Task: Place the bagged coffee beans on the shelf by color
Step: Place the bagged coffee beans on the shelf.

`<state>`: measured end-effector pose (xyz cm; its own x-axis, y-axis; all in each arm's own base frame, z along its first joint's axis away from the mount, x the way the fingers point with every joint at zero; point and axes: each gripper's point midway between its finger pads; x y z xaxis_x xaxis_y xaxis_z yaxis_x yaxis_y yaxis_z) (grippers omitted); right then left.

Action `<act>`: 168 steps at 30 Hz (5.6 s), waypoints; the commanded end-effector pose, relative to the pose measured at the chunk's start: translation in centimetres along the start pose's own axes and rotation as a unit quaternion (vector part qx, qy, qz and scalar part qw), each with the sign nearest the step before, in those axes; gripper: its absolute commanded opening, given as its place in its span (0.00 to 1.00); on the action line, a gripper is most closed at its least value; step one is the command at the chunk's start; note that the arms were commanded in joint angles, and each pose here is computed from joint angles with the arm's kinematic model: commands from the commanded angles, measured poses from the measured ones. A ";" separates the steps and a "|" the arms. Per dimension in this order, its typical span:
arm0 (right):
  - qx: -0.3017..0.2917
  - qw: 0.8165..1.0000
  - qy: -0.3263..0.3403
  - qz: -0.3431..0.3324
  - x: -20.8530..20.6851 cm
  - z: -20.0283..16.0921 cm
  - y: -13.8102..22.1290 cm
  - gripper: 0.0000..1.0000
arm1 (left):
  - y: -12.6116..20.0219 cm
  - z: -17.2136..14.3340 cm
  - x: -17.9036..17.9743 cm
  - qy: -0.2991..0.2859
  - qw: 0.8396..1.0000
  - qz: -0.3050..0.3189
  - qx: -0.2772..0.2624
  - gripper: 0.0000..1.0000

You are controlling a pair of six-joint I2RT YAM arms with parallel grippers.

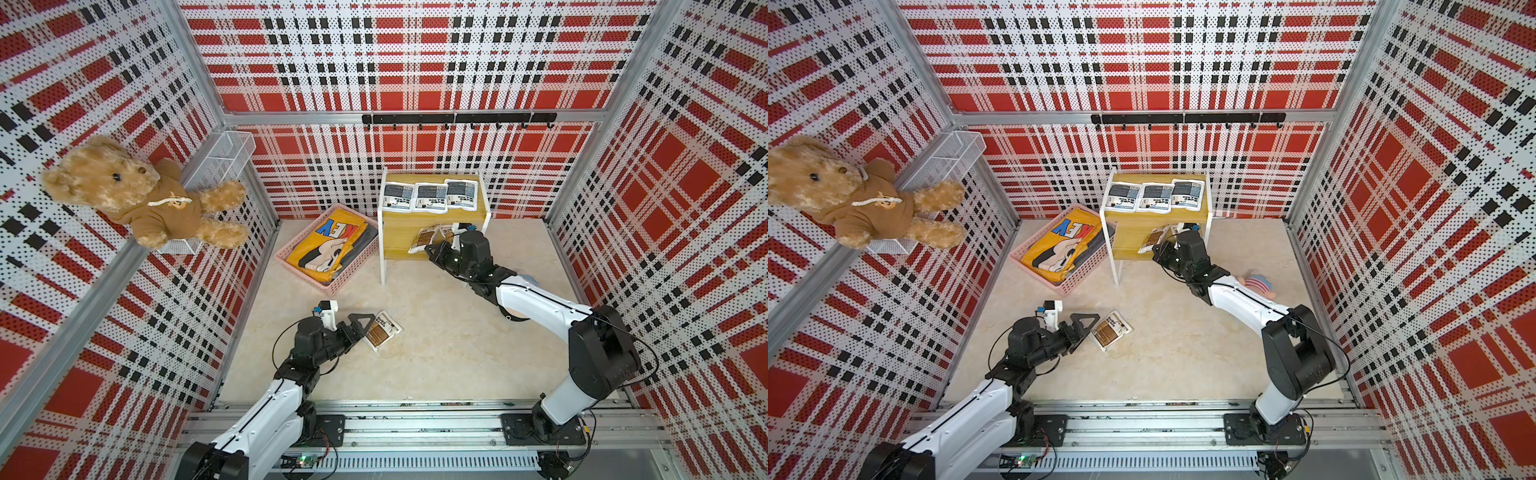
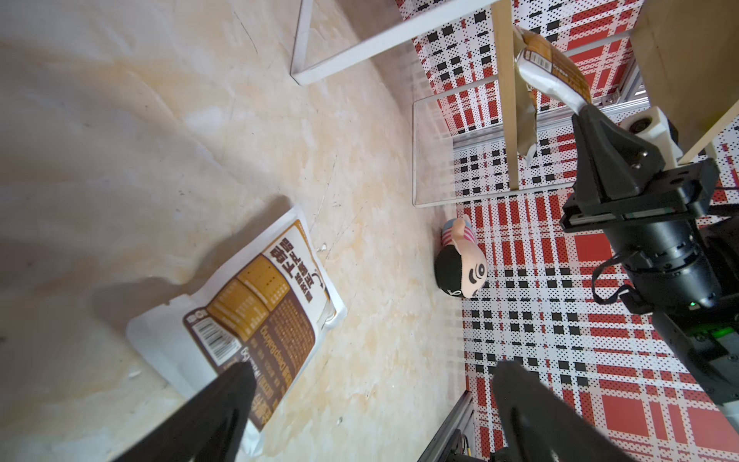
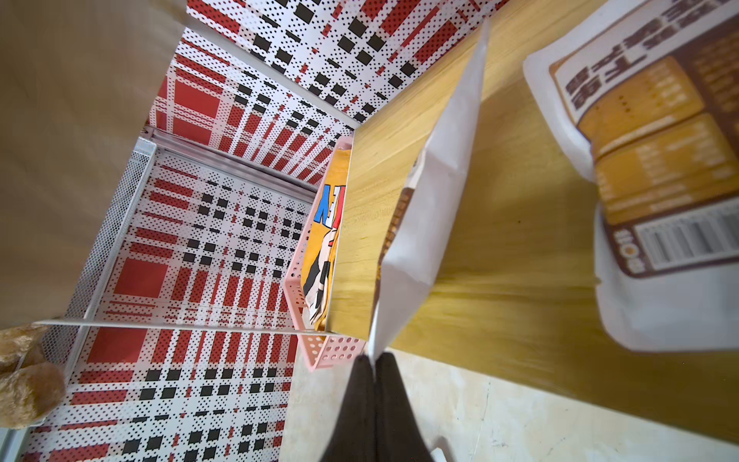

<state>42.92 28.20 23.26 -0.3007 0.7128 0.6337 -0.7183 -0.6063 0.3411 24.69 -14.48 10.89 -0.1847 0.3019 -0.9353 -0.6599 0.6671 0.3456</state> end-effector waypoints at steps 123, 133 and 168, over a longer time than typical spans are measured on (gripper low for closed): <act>0.164 0.981 0.095 -0.041 2.7 -16.0 6.0 0.46 | 2.2 2.8 1.5 0.038 0.989 0.111 -0.088 0.99; 0.242 0.970 -0.025 0.015 3.6 -24.4 6.6 0.61 | 0.5 4.9 2.1 -0.022 0.982 0.174 -0.071 0.99; 0.287 0.948 -0.138 0.010 3.8 -31.1 1.1 0.54 | -2.3 6.1 4.8 -0.067 0.975 0.213 -0.003 0.99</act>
<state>21.58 40.40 4.70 -0.0762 0.6339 0.7697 -0.2386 -0.7611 0.6032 28.63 -10.27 5.08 -0.3932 0.6331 -0.6667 -0.5218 0.4434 0.7288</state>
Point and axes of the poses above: each gripper's point midway between its finger pads, its own y axis back along the fingers, its own x axis along the line the jaws close on, z = x × y, and after that the axes turned 15 degrees about y, right-handed
